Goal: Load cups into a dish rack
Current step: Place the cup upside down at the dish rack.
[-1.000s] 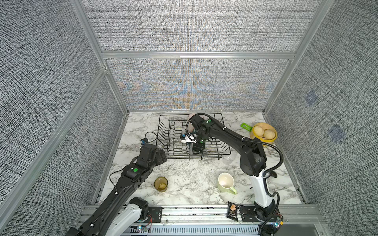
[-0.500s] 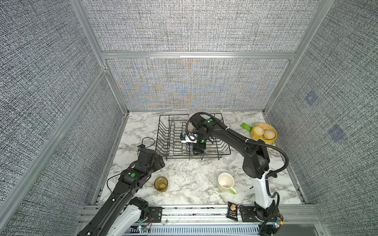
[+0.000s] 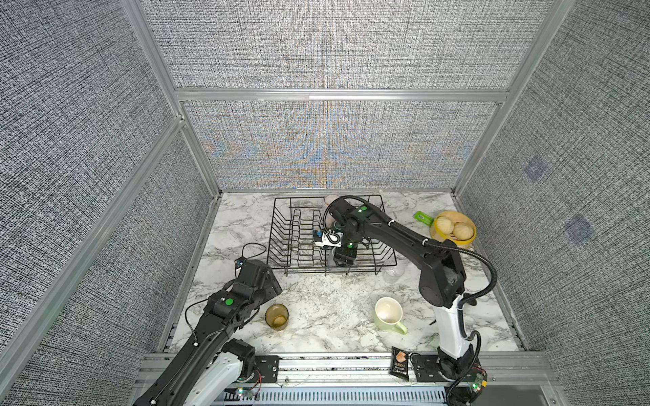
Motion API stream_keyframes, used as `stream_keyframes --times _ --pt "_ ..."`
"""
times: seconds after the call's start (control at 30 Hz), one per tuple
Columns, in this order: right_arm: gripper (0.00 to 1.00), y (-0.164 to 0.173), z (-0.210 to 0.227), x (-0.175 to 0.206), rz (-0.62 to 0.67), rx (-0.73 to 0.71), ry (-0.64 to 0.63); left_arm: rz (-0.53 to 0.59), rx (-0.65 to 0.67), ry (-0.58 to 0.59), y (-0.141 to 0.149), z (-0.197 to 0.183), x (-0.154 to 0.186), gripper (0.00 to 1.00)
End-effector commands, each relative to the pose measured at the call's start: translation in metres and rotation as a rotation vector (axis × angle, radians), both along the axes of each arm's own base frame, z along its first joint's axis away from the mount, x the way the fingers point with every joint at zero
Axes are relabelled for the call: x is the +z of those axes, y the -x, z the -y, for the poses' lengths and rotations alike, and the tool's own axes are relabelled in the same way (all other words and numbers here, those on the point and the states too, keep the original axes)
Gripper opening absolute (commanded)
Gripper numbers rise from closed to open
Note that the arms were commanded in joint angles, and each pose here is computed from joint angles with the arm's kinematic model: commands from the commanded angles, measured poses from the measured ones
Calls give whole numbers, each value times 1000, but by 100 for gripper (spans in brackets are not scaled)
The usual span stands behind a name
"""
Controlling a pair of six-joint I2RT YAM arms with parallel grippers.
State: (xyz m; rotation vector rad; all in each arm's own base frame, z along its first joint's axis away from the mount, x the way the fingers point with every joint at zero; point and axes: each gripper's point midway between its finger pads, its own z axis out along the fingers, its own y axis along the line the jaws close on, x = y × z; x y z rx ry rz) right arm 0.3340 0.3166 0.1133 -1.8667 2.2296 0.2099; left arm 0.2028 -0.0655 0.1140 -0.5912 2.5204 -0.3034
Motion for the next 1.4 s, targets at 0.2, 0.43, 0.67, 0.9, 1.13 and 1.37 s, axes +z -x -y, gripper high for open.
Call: stream_keyframes --times 0.2,0.43,0.67,0.9,1.13,1.37 --pt "72 -12 -5 0 31 19 -21 -58 59 88 16 4 -25 78" --pt "78 -14 0 7 55 22 -6 -82 66 78 21 1 -26 78" --pt "83 -4 1 35 103 10 -55 -129 36 83 30 4 -28 75" --pt "84 13 1 75 158 8 -153 -188 6 60 43 2 -27 70" --pt "85 32 -2 100 196 29 -258 -223 -1 72 47 5 -26 61" --pt "85 37 2 100 218 36 -260 -265 6 65 49 6 -32 52"
